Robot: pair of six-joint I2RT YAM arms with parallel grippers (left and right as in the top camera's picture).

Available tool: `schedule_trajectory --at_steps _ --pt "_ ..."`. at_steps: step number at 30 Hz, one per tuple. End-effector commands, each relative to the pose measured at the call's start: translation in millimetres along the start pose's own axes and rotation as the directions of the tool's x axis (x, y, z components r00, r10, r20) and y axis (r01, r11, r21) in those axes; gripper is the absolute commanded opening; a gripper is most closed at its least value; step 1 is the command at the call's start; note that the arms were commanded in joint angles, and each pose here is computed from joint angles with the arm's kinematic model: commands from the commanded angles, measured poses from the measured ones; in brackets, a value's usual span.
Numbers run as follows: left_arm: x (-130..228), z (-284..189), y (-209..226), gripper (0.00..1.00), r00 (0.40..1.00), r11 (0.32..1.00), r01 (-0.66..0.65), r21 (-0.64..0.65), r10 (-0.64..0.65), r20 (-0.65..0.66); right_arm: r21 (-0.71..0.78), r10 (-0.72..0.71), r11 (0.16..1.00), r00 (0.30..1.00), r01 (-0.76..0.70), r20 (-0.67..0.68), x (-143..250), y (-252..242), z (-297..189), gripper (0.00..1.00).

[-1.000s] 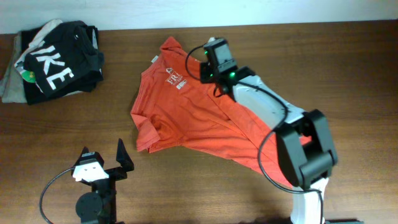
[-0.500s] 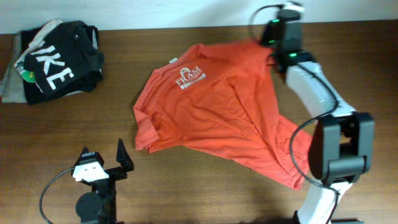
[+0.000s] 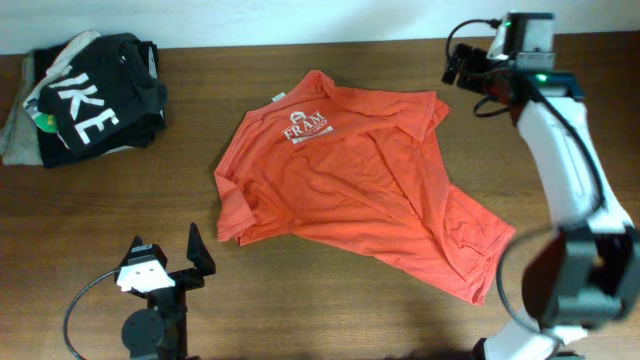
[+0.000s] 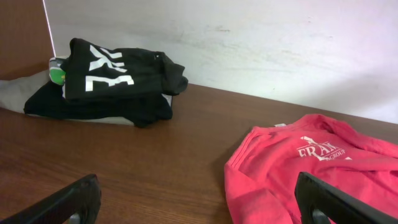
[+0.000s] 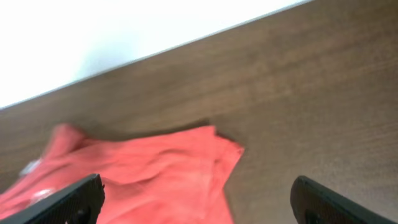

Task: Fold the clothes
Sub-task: 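Reach the left gripper to the shirt's left hem corner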

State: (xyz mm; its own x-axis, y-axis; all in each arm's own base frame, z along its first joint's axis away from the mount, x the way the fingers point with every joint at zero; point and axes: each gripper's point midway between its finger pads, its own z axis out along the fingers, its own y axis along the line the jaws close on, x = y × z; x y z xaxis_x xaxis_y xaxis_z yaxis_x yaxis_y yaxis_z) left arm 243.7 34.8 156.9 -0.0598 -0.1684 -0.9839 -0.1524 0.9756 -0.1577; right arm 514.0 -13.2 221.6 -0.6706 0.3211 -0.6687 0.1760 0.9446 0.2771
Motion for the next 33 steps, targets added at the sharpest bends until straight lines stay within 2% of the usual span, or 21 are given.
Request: schedule_trajectory --at_steps 1,4,8,10,12,15,18,25,28,33 --pt "2.0 0.2 0.2 0.99 1.0 1.0 0.005 -0.001 -0.005 -0.002 -0.096 0.028 0.995 0.993 -0.017 0.111 -29.2 31.3 -93.9 0.99" --pt "1.9 0.2 0.3 0.99 1.0 1.0 0.005 -0.002 -0.005 -0.001 -0.091 0.084 0.993 0.994 -0.078 0.071 -11.3 31.6 -136.8 0.99" --pt "2.2 0.2 -0.7 0.99 1.0 1.0 0.005 0.004 -0.005 -0.003 -0.026 0.219 0.975 0.97 -0.223 -0.104 39.8 24.8 -161.9 0.98" --pt "2.0 0.1 -5.2 0.99 1.0 1.0 0.005 0.03 -0.005 -0.003 0.008 0.268 0.963 0.947 -0.271 -0.177 60.4 26.8 -159.6 0.99" --pt "0.5 -1.2 -21.9 0.99 0.999 0.991 0.035 0.126 -0.035 -0.006 0.013 0.251 0.966 0.931 -0.257 -0.266 86.1 38.0 -149.5 0.99" --pt "-12.6 -10.9 -60.6 0.99 0.997 0.936 0.063 0.348 -0.073 0.016 0.018 0.204 0.977 0.911 -0.211 -0.358 119.8 52.0 -130.0 0.99" --pt "-25.8 -21.7 -82.1 0.99 0.997 0.884 0.029 0.467 -0.062 0.055 0.025 0.215 0.975 0.897 -0.223 -0.386 140.2 59.0 -111.7 0.99" --pt "-68.9 -27.8 -95.7 0.99 0.997 0.862 0.019 0.506 -0.056 0.059 0.038 0.258 0.964 0.888 -0.263 -0.38 145.9 57.6 -100.1 0.99" --pt "-85.0 -15.0 -111.9 0.99 1.0 0.824 0.027 0.567 -0.012 -0.029 0.045 0.257 0.965 0.89 -0.26 -0.375 145.5 56.2 -99.7 0.99" --pt "-77.5 31.3 -119.4 0.99 0.951 0.815 0.188 0.549 -0.013 -0.307 0.054 0.258 0.965 0.893 -0.257 -0.368 144.7 54.0 -99.3 0.99"
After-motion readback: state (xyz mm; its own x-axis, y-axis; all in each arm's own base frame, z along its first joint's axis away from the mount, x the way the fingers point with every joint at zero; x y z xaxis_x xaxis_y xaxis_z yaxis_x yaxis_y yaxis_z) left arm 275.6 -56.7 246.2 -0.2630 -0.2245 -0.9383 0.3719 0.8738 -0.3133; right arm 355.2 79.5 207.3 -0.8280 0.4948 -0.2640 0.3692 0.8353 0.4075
